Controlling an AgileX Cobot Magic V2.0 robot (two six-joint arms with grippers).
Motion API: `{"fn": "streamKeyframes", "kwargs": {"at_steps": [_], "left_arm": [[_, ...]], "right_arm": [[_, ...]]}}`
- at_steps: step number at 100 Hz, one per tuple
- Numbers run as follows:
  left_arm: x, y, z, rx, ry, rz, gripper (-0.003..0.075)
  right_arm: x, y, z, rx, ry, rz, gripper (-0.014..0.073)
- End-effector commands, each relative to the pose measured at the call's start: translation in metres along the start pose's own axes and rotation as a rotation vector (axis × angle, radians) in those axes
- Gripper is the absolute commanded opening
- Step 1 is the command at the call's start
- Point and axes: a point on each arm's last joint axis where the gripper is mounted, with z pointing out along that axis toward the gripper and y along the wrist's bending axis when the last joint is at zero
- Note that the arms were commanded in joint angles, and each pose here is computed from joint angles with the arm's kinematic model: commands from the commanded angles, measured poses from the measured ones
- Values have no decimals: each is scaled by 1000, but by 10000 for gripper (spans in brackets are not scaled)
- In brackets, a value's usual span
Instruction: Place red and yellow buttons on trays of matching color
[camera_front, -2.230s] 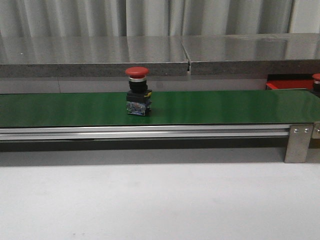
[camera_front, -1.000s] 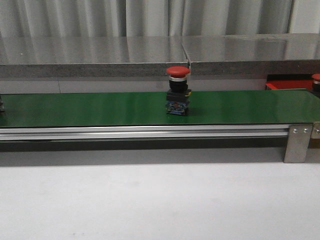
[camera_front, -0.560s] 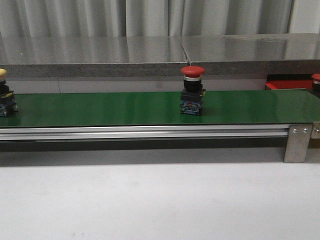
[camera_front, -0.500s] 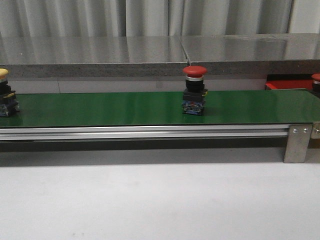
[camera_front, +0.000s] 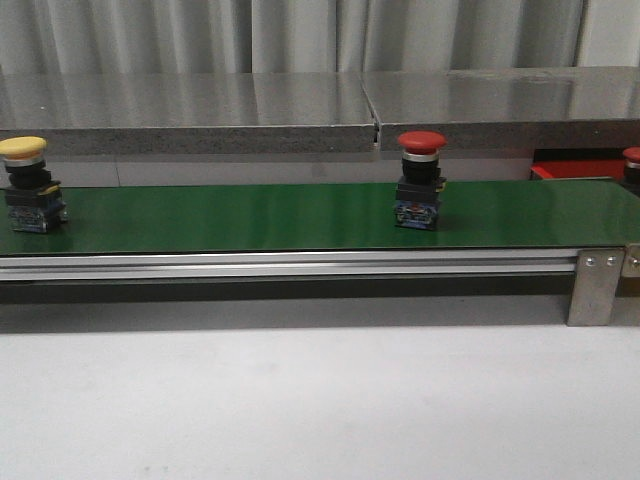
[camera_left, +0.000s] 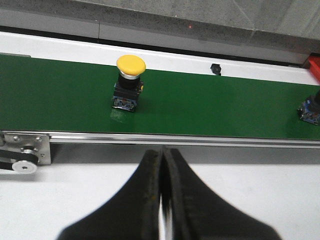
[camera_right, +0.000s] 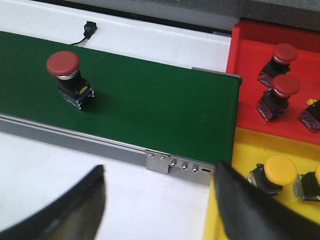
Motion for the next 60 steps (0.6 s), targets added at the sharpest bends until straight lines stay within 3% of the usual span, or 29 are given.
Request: {"fn": "streamKeyframes", "kwargs": {"at_steps": [1,29,60], "left_arm": [[-13,-5,-3,44,-74,-73,-19],[-13,-7,-3,64,-77,-105,-19],[-13,-7,-3,64,-77,-105,-19]], "right_arm": [[-13,-1,-7,18,-84,-8,661],[-14,-3,0,20,-69,-3,634],[-16,-8,57,-26,100,-34,634]]}}
